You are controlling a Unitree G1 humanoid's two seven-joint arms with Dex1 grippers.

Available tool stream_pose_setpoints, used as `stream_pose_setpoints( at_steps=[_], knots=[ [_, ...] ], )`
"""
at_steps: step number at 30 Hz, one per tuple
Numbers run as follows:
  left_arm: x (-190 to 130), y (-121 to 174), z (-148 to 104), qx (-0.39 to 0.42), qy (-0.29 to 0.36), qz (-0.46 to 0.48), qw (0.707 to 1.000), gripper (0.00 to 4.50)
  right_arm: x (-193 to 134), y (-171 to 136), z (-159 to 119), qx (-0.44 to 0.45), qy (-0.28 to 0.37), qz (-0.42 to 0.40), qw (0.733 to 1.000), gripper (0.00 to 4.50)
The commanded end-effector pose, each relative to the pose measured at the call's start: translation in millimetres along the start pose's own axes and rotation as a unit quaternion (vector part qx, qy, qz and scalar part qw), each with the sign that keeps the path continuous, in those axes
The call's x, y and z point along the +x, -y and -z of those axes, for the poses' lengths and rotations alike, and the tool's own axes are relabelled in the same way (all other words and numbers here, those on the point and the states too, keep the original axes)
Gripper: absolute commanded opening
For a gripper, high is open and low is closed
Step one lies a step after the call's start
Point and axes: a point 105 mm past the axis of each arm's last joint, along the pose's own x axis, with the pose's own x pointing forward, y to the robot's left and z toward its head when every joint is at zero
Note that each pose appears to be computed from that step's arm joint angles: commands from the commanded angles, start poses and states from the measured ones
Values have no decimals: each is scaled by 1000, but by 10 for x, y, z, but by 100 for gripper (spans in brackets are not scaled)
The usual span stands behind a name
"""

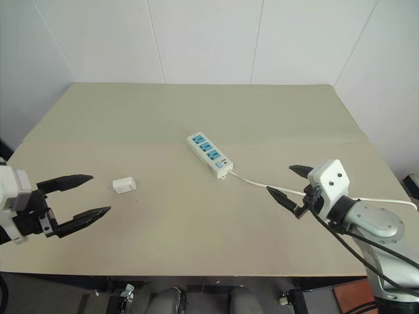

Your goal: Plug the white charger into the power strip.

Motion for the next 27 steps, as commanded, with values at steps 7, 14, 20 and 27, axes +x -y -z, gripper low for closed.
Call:
stream_pose_setpoints(
  at_steps=[7, 14, 20, 27],
  knots=[
    [-13, 10, -60, 17, 5, 2, 1000, 450, -9, 13, -91, -19, 17, -3, 1000, 446],
    [35, 13, -92, 18, 14, 14, 1000, 450, 116, -53, -29, -22, 15, -19, 999, 446],
    [130, 3, -120, 20, 24, 26, 999, 450, 575, -170, 149, -16, 7, -23, 1000, 446],
    [173, 0, -134, 21, 27, 32, 999, 450, 1147, -283, 309, -9, -17, -17, 1000, 446]
  ],
)
